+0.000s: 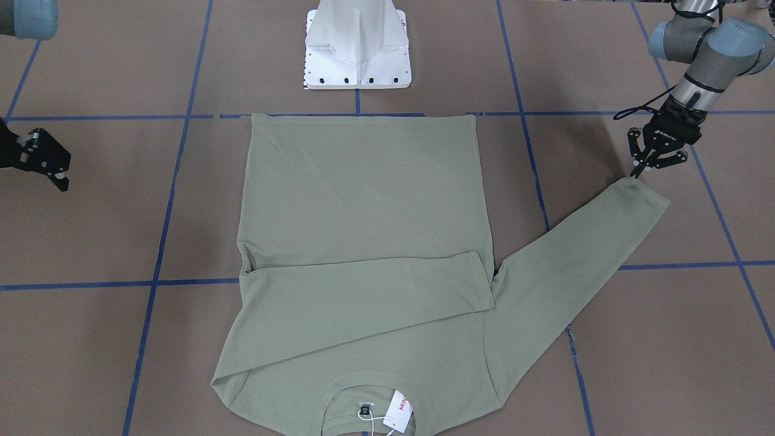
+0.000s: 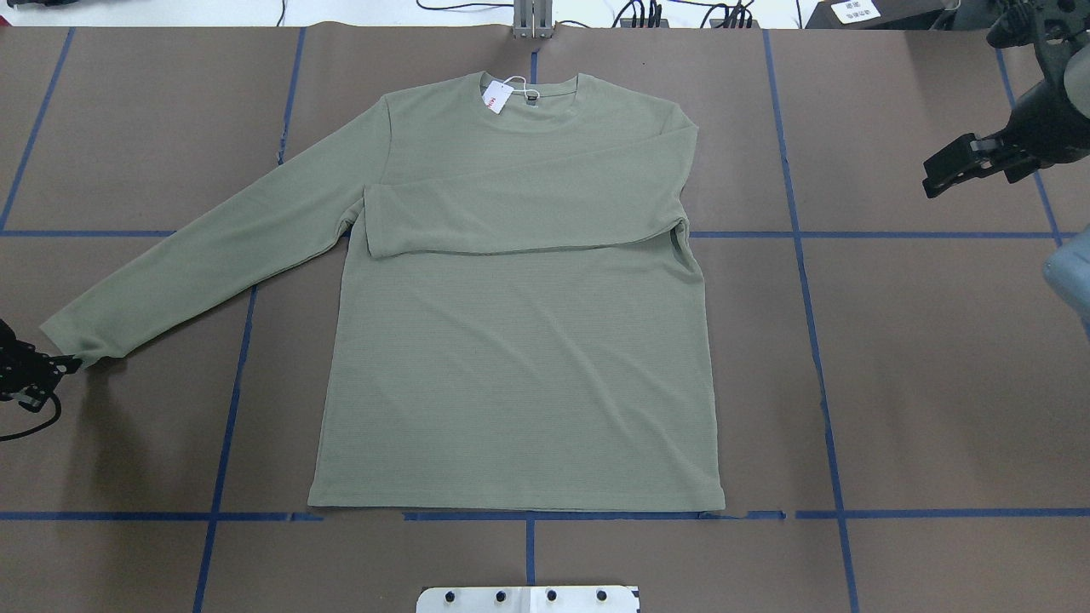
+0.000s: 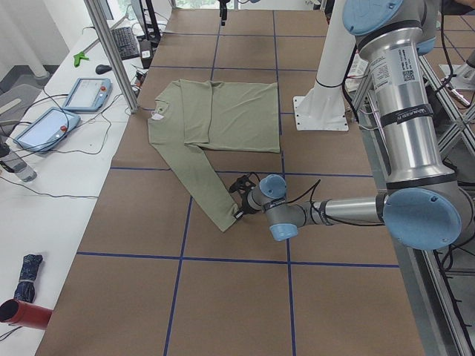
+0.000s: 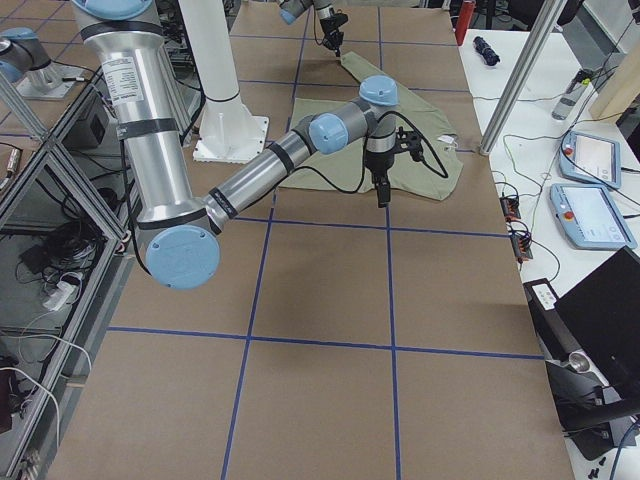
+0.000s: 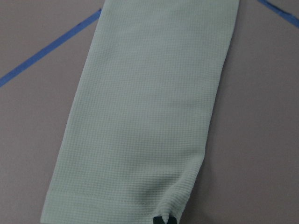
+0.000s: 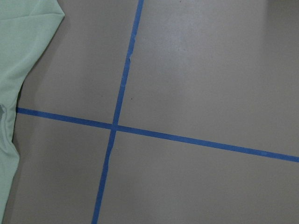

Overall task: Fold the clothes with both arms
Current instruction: 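Fold the held sleeve across the shirt body toward the opposite shoulder, release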

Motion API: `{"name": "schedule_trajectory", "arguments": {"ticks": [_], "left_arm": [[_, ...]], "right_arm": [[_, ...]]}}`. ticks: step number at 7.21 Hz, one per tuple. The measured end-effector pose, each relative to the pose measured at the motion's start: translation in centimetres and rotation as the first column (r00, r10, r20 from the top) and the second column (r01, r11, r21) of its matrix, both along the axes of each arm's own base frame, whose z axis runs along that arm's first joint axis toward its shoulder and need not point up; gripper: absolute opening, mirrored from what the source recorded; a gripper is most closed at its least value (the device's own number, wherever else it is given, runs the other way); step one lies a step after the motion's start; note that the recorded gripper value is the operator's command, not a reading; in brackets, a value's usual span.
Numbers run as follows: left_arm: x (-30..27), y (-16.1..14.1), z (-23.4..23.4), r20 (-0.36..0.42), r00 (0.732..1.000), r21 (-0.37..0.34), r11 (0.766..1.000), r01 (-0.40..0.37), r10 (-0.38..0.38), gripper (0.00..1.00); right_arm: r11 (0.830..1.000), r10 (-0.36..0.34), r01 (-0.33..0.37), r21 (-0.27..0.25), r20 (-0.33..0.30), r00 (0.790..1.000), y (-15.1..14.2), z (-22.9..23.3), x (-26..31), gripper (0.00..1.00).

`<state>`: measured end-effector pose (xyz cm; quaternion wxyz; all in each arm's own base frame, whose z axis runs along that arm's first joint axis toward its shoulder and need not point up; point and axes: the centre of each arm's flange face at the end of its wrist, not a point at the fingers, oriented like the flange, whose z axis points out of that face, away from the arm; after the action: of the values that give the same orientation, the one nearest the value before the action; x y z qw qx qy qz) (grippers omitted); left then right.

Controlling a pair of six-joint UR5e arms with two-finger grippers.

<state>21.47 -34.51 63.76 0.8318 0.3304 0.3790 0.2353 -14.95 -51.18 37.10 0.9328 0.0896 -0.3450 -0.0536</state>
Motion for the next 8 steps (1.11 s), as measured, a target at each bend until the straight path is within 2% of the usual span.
{"name": "schedule_trajectory", "arguments": {"ticks": [2,4,5,6,8], "left_arm": [[-0.7,-3.7,-3.3,-0.057,0.996,0.039,0.997,0.064,-0.062,0.00],[-2.1,-9.5,-8.3,-0.146,0.984,0.042,0.993,0.108,-0.101,0.00],[-2.2,-12.4,-11.4,-0.202,0.971,0.011,0.991,0.131,-0.126,0.00],[-1.0,-15.7,-15.7,-0.257,0.953,-0.050,0.987,0.154,-0.161,0.00],[2.9,-22.4,-26.8,-0.320,0.911,-0.202,0.959,0.200,-0.258,0.00]], "right_arm": [[0.998,-0.059,0.060,0.018,-0.043,0.997,0.3,3.5,2.9,1.00],[0.992,-0.118,0.121,0.028,-0.091,0.989,1.5,8.4,7.7,1.00],[0.990,-0.137,0.139,0.003,-0.110,0.984,2.2,11.6,9.8,1.00],[0.991,-0.136,0.133,-0.027,-0.121,0.983,2.9,14.3,11.8,1.00],[0.993,-0.116,0.110,-0.052,-0.127,0.985,3.6,16.2,14.0,1.00]]}}
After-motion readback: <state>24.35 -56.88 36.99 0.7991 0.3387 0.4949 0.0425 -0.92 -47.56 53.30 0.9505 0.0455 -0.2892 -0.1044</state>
